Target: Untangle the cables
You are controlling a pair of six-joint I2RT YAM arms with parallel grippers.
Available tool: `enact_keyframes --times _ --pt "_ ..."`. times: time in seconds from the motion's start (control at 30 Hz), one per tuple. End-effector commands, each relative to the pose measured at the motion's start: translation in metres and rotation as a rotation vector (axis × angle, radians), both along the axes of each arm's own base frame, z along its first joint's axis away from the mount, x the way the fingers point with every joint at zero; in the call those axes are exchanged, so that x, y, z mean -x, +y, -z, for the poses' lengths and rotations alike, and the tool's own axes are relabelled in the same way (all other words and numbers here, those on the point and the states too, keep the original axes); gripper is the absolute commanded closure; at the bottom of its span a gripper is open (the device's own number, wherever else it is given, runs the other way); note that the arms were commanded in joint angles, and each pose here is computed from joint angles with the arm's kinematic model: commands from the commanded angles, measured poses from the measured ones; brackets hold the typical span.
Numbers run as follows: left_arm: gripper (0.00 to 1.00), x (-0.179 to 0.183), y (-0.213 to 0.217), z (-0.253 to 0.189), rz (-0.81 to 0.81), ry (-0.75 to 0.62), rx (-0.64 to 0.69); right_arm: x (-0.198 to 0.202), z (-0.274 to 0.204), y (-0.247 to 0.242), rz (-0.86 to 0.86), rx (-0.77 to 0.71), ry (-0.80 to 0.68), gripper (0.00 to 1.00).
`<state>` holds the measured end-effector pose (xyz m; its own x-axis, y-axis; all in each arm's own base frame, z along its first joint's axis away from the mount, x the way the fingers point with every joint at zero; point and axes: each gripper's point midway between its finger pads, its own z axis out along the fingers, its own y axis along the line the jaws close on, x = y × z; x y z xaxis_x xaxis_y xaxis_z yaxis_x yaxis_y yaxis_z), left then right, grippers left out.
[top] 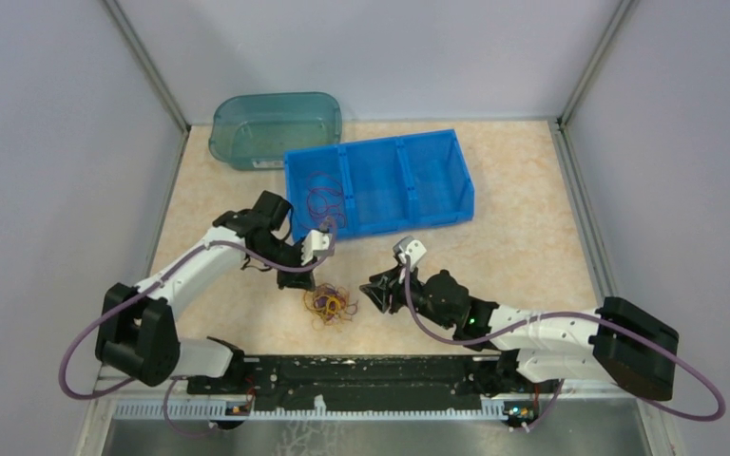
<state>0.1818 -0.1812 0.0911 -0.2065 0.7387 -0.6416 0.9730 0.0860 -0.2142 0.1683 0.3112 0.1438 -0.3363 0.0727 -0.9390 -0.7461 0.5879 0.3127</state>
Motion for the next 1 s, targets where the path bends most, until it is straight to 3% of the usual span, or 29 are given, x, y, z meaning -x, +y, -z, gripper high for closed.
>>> enact_keyframes --times 0.0,0.1,0.2,0.3,0.5,0.7,0.97 --pt "0.93 -0.003 0.001 -0.017 0.019 -0.069 0.006 -0.002 -0.02 0.011 -0.008 -0.071 -0.022 0.63" --pt "0.95 0.0 0.0 -0.018 0.021 -0.077 0.006 -0.002 -0.02 0.016 -0.019 -0.071 -0.021 0.59" --pt "1.0 -0.004 -0.005 -0.032 0.014 -0.103 0.031 -0.002 -0.026 0.025 -0.047 -0.092 -0.035 0.5" --pt "1.0 -0.008 -0.014 -0.06 0.015 -0.147 0.091 -0.004 -0.042 0.042 -0.083 -0.124 -0.063 0.39" --pt "1.0 -0.009 -0.032 -0.132 0.006 -0.212 0.234 -0.005 -0.085 0.08 -0.173 -0.227 -0.13 0.33" --pt "1.0 0.001 -0.038 -0.172 0.0 -0.217 0.313 -0.005 -0.111 0.1 -0.221 -0.312 -0.178 0.32" --pt "1.0 0.009 -0.046 -0.21 -0.011 -0.171 0.387 -0.019 -0.095 0.107 -0.172 -0.292 -0.172 0.52"
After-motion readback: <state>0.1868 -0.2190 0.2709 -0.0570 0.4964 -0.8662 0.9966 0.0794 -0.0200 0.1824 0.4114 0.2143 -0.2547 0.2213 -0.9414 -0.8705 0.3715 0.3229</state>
